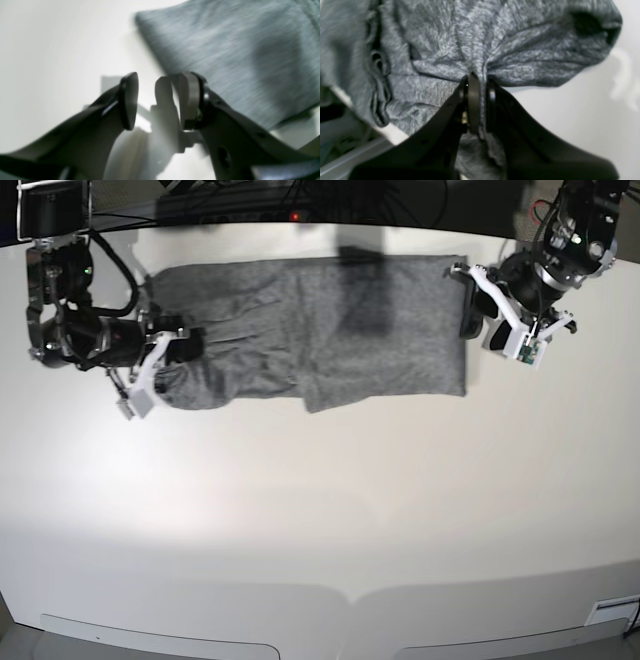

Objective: Fold the T-shirt properly

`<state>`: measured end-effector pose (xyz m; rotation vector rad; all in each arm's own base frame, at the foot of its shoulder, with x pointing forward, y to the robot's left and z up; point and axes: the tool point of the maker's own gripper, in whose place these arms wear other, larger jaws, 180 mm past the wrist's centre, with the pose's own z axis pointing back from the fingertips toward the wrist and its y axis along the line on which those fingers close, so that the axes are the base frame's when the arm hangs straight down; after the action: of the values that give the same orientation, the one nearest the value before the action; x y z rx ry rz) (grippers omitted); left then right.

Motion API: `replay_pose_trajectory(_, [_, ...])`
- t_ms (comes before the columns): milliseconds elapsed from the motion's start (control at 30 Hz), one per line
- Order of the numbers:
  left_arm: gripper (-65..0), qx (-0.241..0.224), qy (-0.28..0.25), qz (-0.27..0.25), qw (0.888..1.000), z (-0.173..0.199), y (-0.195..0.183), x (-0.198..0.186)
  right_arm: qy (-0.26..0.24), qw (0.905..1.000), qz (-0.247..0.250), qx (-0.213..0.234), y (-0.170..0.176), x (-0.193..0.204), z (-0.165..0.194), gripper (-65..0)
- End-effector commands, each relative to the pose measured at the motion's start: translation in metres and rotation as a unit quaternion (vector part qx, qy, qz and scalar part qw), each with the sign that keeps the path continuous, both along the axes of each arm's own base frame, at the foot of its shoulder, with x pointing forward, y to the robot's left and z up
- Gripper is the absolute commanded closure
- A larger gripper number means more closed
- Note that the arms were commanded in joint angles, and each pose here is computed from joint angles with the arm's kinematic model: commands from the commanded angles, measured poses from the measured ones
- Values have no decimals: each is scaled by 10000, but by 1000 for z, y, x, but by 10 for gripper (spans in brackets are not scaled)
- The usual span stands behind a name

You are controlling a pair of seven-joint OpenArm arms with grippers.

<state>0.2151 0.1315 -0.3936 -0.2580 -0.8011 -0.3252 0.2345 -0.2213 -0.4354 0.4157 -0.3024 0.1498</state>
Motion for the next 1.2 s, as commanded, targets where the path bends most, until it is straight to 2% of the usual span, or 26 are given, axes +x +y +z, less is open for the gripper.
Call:
replay_pose_trajectory(0, [-260, -24, -91, 34, 9999, 2, 3, 2, -13, 9996, -27, -286, -17, 3, 8, 0])
replay_pose_trajectory(133, [-260, -16, 79, 261, 9996, -24, 18, -4, -193, 9991, 26, -380, -20, 10, 28, 0])
replay_pose_trajectory(267, [-260, -119, 259, 474, 9985, -45, 21, -13, -349, 9988, 303, -135, 4, 12, 45, 0])
replay_pose_trajectory(400, [-260, -788, 357, -33, 9962, -47, -26, -26, -646, 9959, 622, 104, 43, 16, 63, 0])
replay_pose_trajectory(467, [-260, -1079, 336, -65, 9936, -44, -46, -27, -949, 9924, 766, 158, 62, 20, 77, 0])
replay_pose_trajectory(567, [-260, -1262, 310, -14, 9915, -42, -63, -26, -1372, 9871, 812, 106, 83, 27, 91, 0])
replay_pose_trajectory(667, [-260, -1461, 281, -144, 9888, -39, -79, -28, -1622, 9826, 842, 343, 108, 28, 101, 0])
replay_pose_trajectory(933, [-260, -1591, 268, -138, 9868, -36, -88, -28, -1674, 9721, 1194, 1133, 184, 19, 106, 0])
replay_pose_trajectory(1167, [-260, -1591, 267, -137, 9868, -36, -88, -28, -1740, 9662, 1395, 1293, 243, 16, 109, 0])
